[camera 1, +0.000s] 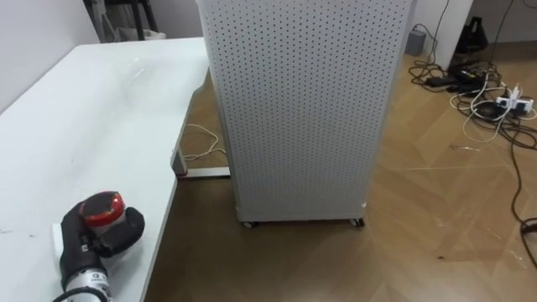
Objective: Pick garbage
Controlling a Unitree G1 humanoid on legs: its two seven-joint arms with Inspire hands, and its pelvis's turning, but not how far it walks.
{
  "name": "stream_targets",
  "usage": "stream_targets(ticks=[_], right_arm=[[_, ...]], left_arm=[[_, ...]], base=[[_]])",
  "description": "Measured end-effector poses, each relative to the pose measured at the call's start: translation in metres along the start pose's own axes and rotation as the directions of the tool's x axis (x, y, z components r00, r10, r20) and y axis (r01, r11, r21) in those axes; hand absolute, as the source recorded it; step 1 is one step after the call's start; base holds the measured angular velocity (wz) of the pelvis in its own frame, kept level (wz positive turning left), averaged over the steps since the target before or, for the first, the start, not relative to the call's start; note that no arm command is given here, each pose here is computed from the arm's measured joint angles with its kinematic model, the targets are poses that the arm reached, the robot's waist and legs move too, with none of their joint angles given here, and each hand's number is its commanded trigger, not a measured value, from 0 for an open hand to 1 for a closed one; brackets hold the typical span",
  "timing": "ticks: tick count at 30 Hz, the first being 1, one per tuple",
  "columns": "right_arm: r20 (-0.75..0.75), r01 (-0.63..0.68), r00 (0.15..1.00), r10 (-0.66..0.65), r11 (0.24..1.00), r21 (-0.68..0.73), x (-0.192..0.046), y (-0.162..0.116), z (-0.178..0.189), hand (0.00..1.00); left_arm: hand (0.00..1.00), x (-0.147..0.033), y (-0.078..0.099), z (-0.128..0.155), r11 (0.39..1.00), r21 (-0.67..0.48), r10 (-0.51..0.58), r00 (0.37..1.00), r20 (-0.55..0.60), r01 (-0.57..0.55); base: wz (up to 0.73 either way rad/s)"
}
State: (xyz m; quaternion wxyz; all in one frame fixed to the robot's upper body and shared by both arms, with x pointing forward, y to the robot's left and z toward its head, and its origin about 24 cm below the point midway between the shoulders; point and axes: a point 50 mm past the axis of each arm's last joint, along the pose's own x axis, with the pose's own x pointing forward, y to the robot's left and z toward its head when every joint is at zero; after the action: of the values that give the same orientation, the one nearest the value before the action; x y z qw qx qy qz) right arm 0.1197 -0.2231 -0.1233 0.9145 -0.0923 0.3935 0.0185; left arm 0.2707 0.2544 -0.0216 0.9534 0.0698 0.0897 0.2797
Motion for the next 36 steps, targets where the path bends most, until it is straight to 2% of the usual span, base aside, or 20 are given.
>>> stream_targets(ticks=[10, 13, 16, 18, 24, 36], right_arm=[[0.003, 0.039, 0.999, -0.039, 0.999, 0.006, 0.002, -0.002, 0.002, 1.00], [0.013, 0.037, 0.999, -0.038, 0.999, 0.021, 0.004, -0.003, 0.007, 1.00], [0.040, 0.042, 0.998, -0.044, 0.997, 0.061, 0.012, -0.004, 0.021, 1.00], [0.087, 0.048, 0.995, -0.054, 0.997, 0.063, 0.019, -0.006, 0.038, 1.00], [0.169, 0.061, 0.982, -0.079, 0.992, 0.106, 0.030, -0.009, 0.070, 1.00], [0.239, 0.076, 0.966, -0.095, 0.993, 0.087, 0.035, -0.012, 0.096, 1.00]], left_arm=[[1.00, -0.004, -0.011, 0.001, 0.999, 0.001, -0.052, 0.999, 0.007, 0.052], [1.00, -0.008, -0.018, 0.003, 0.996, 0.005, -0.092, 0.995, 0.027, 0.091], [1.00, -0.015, -0.036, 0.012, 0.981, 0.000, -0.194, 0.978, 0.072, 0.194], [1.00, -0.025, -0.057, 0.021, 0.953, 0.021, -0.303, 0.945, 0.121, 0.303], [1.00, -0.051, -0.088, 0.032, 0.852, 0.081, -0.523, 0.830, 0.195, 0.518], [1.00, -0.074, -0.108, 0.025, 0.749, 0.139, -0.663, 0.728, 0.177, 0.648]], base=[[0.00], [-0.05], [0.00], [0.00], [-0.06], [-0.07]])
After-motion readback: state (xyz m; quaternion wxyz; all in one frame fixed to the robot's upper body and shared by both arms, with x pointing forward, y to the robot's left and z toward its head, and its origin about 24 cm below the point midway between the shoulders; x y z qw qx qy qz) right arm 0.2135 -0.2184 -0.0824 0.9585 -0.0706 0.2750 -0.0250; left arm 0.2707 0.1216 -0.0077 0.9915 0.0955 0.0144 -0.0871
